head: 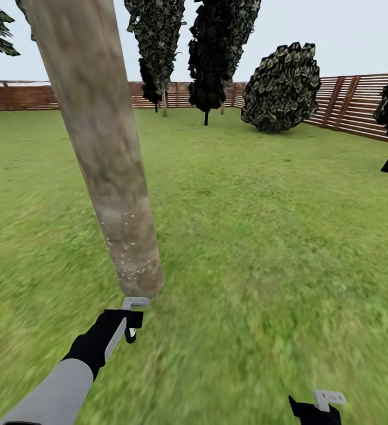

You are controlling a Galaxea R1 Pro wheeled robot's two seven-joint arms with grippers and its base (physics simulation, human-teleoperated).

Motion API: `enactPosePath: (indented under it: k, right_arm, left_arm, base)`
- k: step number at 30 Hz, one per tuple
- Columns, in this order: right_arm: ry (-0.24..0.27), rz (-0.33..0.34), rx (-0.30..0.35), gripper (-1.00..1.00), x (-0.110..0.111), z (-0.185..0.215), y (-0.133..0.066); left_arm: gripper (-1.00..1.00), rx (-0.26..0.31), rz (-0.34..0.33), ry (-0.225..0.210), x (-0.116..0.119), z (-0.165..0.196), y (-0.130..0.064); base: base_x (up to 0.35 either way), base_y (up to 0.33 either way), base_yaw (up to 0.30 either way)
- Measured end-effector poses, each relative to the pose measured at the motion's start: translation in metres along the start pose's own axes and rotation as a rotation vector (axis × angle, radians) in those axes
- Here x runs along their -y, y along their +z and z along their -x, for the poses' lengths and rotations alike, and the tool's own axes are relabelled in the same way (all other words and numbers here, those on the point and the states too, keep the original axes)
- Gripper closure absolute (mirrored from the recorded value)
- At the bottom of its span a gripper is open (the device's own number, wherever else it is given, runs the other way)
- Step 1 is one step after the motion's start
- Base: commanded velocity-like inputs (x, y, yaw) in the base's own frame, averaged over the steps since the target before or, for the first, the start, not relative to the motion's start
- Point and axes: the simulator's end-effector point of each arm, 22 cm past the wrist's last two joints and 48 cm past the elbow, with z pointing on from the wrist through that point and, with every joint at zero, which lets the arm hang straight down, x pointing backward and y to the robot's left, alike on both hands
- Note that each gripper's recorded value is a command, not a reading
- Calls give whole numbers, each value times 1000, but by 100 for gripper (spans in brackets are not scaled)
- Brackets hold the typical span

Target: In the garden, pick up the pesticide atomizer on the floor and spray pesticide onto both trees until each tree trunk is fully covered.

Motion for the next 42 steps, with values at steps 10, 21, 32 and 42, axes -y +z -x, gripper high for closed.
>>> enactPosePath:
  k: [10, 21, 32, 42]
  right_arm:
    - [0, -1, 0, -100, 1, 0, 0]
    - [0, 0, 0, -100, 0, 0, 0]
    - [0, 0, 0, -100, 0, 0, 0]
    - [0, 0, 0, -100, 0, 0, 0]
  left_arm:
    - [100, 0, 1, 2, 0, 0, 0]
    - [100, 0, 1, 2, 0, 0, 0]
    - [100, 0, 2, 3, 0, 0, 0]
    - [100, 0, 2, 3, 0, 0, 0]
  base:
    - [118, -267, 142]
    - [74, -269, 84]
    - [6, -270, 275]
    - [0, -273, 278]
